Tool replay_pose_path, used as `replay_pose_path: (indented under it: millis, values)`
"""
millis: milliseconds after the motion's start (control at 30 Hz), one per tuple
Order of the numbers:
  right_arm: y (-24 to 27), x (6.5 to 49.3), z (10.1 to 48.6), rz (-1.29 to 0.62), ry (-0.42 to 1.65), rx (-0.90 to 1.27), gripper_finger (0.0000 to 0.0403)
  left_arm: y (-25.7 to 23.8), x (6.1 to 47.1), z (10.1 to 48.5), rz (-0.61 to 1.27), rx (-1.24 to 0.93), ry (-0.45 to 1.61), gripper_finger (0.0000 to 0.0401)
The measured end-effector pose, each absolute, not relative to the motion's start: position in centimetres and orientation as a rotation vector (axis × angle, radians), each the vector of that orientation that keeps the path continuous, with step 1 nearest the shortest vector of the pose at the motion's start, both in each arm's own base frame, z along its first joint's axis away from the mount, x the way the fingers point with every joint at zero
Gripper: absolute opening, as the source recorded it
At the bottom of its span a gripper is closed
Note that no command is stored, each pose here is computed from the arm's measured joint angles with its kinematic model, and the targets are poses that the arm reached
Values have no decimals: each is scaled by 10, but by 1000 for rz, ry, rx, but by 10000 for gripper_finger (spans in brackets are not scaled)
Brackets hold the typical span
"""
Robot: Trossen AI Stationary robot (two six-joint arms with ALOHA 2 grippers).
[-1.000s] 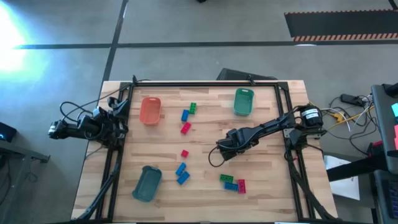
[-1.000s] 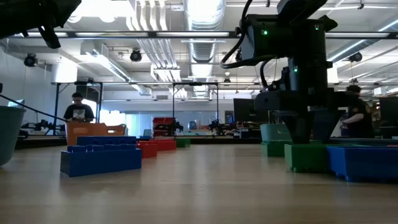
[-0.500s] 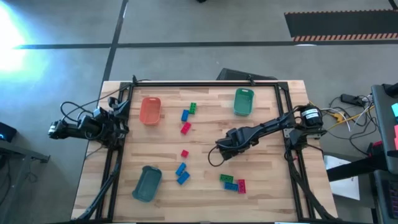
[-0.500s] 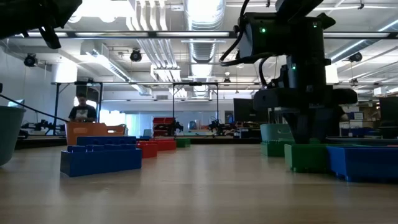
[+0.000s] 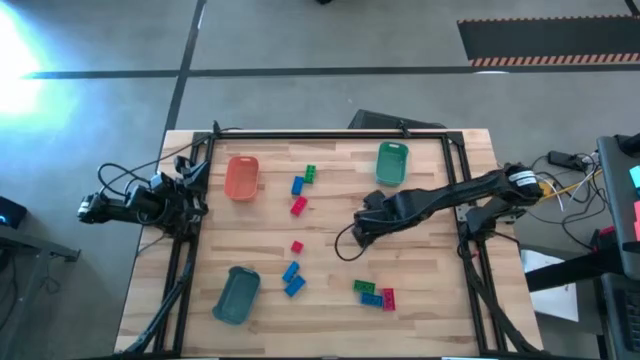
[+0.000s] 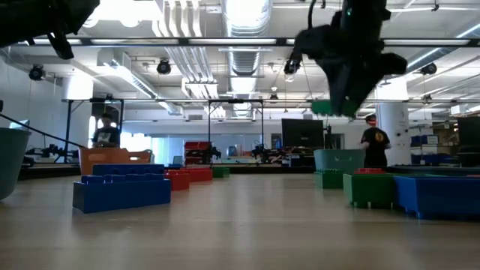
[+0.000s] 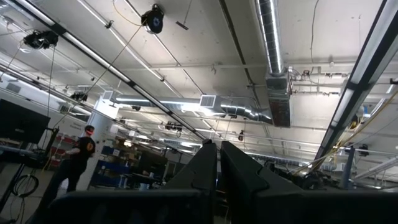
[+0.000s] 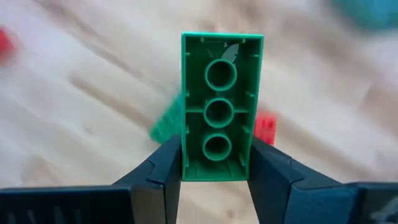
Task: Sort & place blocks by color
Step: Put the green game piece into the orange bin
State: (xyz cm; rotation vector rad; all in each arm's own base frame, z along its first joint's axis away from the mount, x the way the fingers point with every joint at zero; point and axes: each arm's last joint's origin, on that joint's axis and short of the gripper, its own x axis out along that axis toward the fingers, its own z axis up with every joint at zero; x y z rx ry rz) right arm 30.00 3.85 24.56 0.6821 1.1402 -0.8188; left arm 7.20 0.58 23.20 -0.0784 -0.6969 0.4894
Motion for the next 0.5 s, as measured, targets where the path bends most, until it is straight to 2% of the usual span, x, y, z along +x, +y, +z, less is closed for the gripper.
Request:
replay_pose_path:
  millis: [300,500]
  values:
    - [13,343,272,-614,723,408,129,6,72,232,489,-80,-696,6]
    - [-19,386,262,-536,521,268,129,6,72,232,489,-80,-697,6]
